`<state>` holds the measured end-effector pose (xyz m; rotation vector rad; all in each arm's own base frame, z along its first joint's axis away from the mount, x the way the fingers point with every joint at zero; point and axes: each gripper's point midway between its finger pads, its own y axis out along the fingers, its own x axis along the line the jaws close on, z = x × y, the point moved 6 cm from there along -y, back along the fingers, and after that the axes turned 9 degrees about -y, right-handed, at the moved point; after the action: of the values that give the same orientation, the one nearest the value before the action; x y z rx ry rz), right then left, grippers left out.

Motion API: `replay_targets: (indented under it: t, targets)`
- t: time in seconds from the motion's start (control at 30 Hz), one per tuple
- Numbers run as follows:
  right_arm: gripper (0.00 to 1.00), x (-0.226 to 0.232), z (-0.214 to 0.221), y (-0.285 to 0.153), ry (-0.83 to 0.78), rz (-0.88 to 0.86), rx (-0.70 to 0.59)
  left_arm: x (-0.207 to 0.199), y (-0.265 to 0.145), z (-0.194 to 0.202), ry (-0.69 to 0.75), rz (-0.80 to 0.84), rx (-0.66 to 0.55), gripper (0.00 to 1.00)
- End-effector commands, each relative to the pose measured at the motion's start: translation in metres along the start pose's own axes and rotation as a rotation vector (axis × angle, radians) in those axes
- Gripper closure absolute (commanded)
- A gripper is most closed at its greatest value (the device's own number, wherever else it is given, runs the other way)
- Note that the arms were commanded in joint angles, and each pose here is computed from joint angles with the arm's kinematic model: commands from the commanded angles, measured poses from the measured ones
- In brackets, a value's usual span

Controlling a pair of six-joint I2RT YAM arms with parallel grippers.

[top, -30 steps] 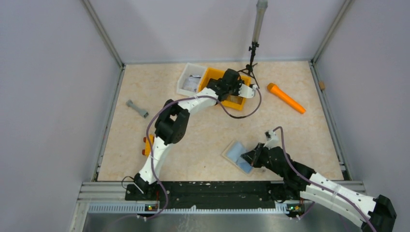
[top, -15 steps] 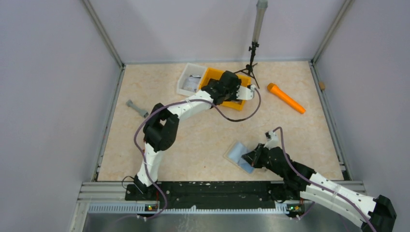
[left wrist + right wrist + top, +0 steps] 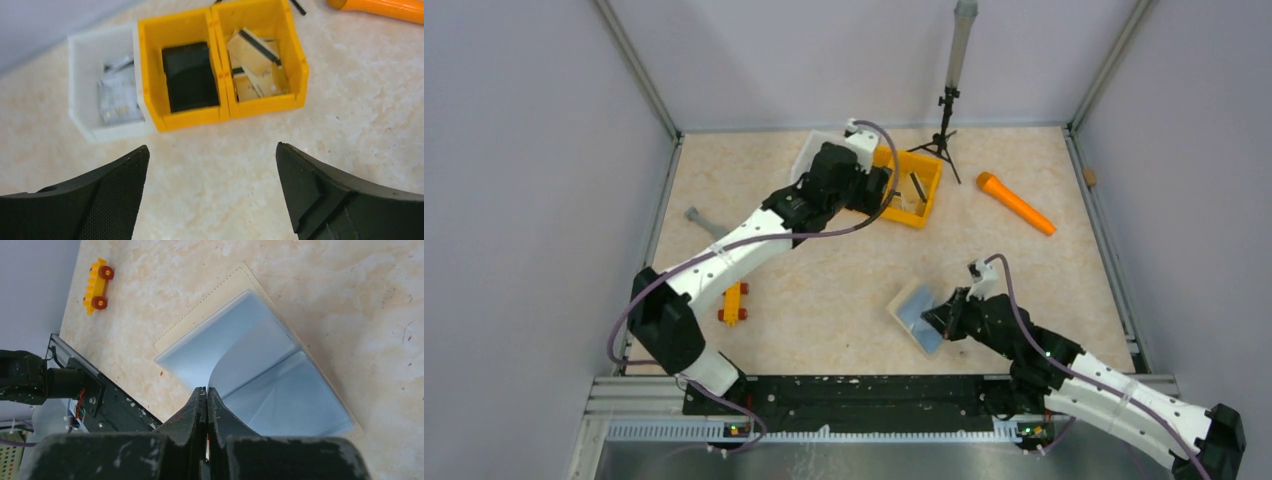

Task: Take the credit cards out of the card holder
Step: Close the card holder at the center of the board.

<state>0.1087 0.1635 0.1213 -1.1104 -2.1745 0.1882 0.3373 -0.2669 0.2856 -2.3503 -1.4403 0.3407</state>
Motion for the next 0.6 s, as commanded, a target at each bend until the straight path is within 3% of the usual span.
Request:
replay_targets:
  t: [0.0, 0.3, 0.57]
  targets:
    - [1.0, 0.019, -0.023, -0.005, -0.059, -0.086, -0.058, 0.005, -0.019, 0.045, -0.389, -0.02, 0.031, 0.01]
    - [1.0, 0.024, -0.023, 0.001, -0.05, -0.127, -0.058, -0.054, -0.064, 0.106, -0.613, 0.569, 0.148, 0.01]
    - [1.0, 0.031, -0.016, 0.009, -0.016, -0.185, -0.034, -0.068, -0.073, 0.162, -0.747, 0.754, 0.253, 0.01]
